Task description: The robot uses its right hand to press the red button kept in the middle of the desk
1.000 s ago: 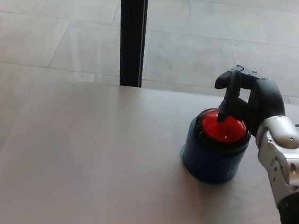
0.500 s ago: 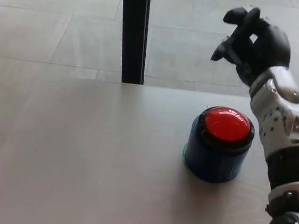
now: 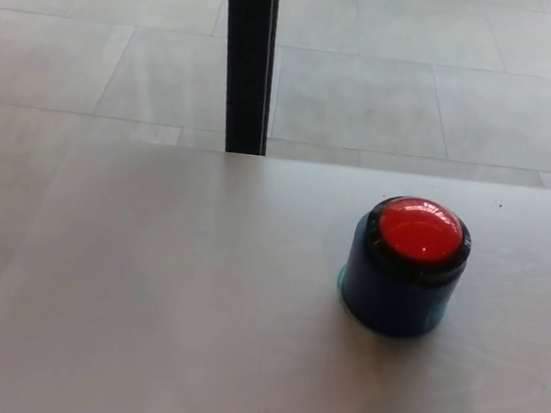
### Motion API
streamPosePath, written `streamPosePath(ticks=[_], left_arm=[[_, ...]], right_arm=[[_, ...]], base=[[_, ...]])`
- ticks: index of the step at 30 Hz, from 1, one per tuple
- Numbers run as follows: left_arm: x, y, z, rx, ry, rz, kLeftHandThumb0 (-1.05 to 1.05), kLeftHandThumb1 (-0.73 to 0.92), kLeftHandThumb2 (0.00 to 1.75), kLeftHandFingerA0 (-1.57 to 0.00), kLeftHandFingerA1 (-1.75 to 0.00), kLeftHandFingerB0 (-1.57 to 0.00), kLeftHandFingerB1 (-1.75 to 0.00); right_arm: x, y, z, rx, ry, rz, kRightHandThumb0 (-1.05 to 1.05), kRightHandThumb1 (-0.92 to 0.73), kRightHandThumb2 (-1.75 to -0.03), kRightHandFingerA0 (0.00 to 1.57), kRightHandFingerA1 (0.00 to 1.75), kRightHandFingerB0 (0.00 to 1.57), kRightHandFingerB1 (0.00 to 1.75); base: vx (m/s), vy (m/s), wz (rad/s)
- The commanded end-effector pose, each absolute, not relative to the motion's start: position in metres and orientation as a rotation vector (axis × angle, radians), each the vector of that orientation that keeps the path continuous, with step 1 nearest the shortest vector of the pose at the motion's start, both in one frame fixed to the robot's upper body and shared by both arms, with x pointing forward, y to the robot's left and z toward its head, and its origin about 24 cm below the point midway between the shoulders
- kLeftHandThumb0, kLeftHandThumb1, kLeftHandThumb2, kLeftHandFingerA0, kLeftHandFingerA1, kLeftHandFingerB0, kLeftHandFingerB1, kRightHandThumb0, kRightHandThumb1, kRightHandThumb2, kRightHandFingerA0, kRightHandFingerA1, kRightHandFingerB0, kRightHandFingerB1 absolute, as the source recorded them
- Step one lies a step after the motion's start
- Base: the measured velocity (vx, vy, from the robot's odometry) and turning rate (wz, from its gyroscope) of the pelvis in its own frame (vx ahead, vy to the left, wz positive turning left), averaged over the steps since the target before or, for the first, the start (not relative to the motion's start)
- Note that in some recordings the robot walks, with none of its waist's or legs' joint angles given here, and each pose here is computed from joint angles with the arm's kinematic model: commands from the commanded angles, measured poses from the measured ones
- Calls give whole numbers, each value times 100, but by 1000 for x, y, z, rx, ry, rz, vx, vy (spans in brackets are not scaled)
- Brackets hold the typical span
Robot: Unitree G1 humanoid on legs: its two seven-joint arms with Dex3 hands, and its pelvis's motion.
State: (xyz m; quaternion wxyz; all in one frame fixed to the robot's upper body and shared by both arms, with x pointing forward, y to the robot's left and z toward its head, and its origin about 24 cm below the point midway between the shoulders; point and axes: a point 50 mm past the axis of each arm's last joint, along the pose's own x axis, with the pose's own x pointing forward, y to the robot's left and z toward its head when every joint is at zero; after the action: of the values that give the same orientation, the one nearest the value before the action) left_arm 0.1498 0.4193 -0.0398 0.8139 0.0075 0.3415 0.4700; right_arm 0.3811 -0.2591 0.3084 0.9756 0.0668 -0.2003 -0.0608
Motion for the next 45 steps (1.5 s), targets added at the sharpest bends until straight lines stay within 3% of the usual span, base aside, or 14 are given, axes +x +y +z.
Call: streamPosePath(ticks=[1, 8, 10, 14, 18, 22, 27, 29, 36, 37, 39, 42, 43, 45], left_arm=[[144, 428, -34, 7, 721, 1034, -54, 80, 98, -53, -149, 0, -57], [139, 429, -36, 25, 727, 1034, -60, 65, 120, -106, -127, -21, -73], [139, 428, -37, 20, 727, 1037, -56, 78, 97, -82, -164, 0, -62], [138, 428, -37, -5, 719, 1044, -57, 82, 91, -55, -138, 0, -65], [139, 427, -37, 33, 738, 1030, -59, 65, 119, -79, -111, -11, -66], [142, 428, -35, 25, 724, 1038, -56, 81, 91, -77, -163, -5, -77], [143, 428, -35, -3, 713, 1033, -60, 65, 120, -116, -133, -31, -80], [142, 428, -35, 24, 726, 1031, -57, 82, 92, -64, -146, -1, -70], [142, 427, -36, 53, 746, 1020, -61, 65, 119, -79, -111, -18, -70], [143, 426, -36, 53, 742, 1007, -56, 81, 93, -67, -150, -19, -91], [144, 426, -36, 9, 724, 1025, -61, 64, 119, -92, -120, -28, -76], [146, 425, -36, 13, 723, 1019, -55, 81, 93, -63, -157, -10, -86], [147, 425, -36, 26, 729, 1020, -59, 65, 121, -110, -130, -33, -80], [144, 427, -34, 18, 719, 1037, -59, 67, 122, -102, -126, -39, -83]], right_arm=[[356, -317, 295, 36, -345, -215, -13, -63, -114, 92, 175, 74, 142], [297, -402, 262, 64, -305, -481, -15, -48, -130, 106, 175, 89, 137], [275, -425, 249, 92, -295, -592, -30, -45, -123, 137, 149, 97, 120], [247, -446, 228, 134, -271, -785, -39, -40, -117, 114, 173, 96, 127], [218, -464, 198, 185, -200, -1000, -42, -34, -122, 129, 157, 104, 102], [187, -471, 144, 232, -100, -1111, -43, -42, -115, 145, 142, 94, 90], [162, -462, 97, 251, -6, -1168, -51, -45, -104, 134, 140, 81, 75], [144, -453, 63, 276, 70, -1208, -55, -55, -84, 121, 122, 68, 64], [120, -427, 22, 322, 180, -1283, -63, -65, -72, 88, 89, 33, 61], [117, -425, 18, 323, 198, -1286, -64, -52, -104, 79, 84, 27, 62], [115, -422, 11, 320, 228, -1308, -65, -66, -71, 83, 80, 29, 59], [110, -413, 0, 353, 250, -1326, -62, -60, -72, 75, 77, 28, 63], [106, -407, -9, 382, 292, -1329, -62, -60, -71, 66, 76, 25, 62], [105, -399, -18, 393, 315, -1311, -60, -56, -69, 60, 81, 23, 62]], base=[[0, 0, 0], [0, 0, 0], [0, 0, 0], [0, 0, 0], [0, 0, 0], [0, 0, 0], [0, 0, 0], [0, 0, 0], [0, 0, 0], [0, 0, 0], [0, 0, 0], [0, 0, 0], [0, 0, 0], [0, 0, 0]])
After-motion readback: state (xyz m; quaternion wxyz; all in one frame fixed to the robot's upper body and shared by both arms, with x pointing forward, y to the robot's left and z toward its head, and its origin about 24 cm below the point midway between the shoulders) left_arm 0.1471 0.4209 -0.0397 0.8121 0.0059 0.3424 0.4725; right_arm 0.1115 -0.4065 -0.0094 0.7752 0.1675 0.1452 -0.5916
